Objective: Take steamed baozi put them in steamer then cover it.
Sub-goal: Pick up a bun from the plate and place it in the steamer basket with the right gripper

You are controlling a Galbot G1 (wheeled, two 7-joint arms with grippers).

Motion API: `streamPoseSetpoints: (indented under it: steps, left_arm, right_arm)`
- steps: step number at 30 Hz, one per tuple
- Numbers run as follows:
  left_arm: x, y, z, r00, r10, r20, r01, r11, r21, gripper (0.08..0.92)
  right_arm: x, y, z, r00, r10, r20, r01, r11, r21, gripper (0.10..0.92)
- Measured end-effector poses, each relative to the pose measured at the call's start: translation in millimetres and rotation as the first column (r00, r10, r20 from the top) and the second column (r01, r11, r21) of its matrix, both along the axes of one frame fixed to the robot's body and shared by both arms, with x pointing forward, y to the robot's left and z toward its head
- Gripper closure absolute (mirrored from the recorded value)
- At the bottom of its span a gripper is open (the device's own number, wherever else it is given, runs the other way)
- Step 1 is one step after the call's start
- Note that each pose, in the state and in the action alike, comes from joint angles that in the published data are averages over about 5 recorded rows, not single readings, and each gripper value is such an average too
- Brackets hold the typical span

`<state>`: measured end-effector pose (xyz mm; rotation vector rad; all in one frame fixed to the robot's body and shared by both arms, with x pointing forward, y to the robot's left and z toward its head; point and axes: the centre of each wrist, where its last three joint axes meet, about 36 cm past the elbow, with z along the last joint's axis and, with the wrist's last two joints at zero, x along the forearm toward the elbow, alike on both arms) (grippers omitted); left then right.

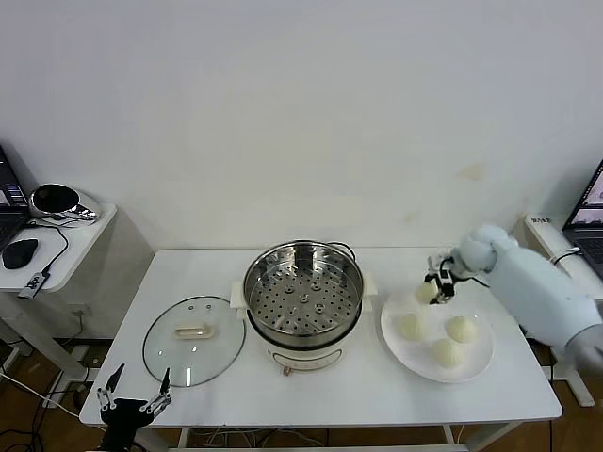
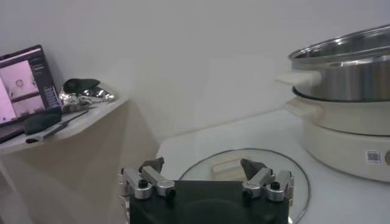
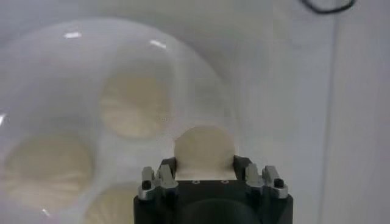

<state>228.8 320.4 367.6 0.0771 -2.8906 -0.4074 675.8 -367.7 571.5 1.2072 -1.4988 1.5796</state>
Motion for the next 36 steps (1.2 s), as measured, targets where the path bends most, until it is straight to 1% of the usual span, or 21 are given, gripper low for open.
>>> streamPoseSetpoints:
  steps: [8,12,15,20,27,31,36]
  left_arm:
    - [6,-1,3,0.9998,-0.013,0.014,0.013,1.0,-0.002,0.177]
    - [9,-2,5,0.9997,-0.014,0.02,0.014,1.0,-0.007,0.177]
    - [11,-2,7,0.9996,-0.014,0.026,0.015,1.0,-0.008,0.177]
    - [13,2,8,0.9996,-0.009,0.028,0.009,1.0,-0.004,0.177]
    - [13,6,8,0.9997,0.004,0.026,-0.004,1.0,-0.001,0.177]
    - [11,7,7,0.9996,0.012,0.024,-0.012,1.0,-0.001,0.177]
    - [10,8,8,0.9994,0.023,0.025,-0.023,1.0,-0.002,0.177]
  right_arm:
    - [8,36,85,0.988,0.14,0.062,-0.143,0.989,0.046,0.445]
    - [14,68,110,0.969,0.235,0.074,-0.239,0.97,0.048,0.443]
    - [19,98,119,0.947,0.314,0.07,-0.317,0.948,0.041,0.438]
    - [26,158,121,0.89,0.453,0.05,-0.454,0.891,0.018,0.437]
    - [27,238,109,0.774,0.633,0.009,-0.632,0.774,-0.043,0.437]
    - [29,267,96,0.703,0.711,-0.011,-0.709,0.699,-0.091,0.437]
    - [32,286,75,0.623,0.782,-0.036,-0.778,0.613,-0.14,0.434]
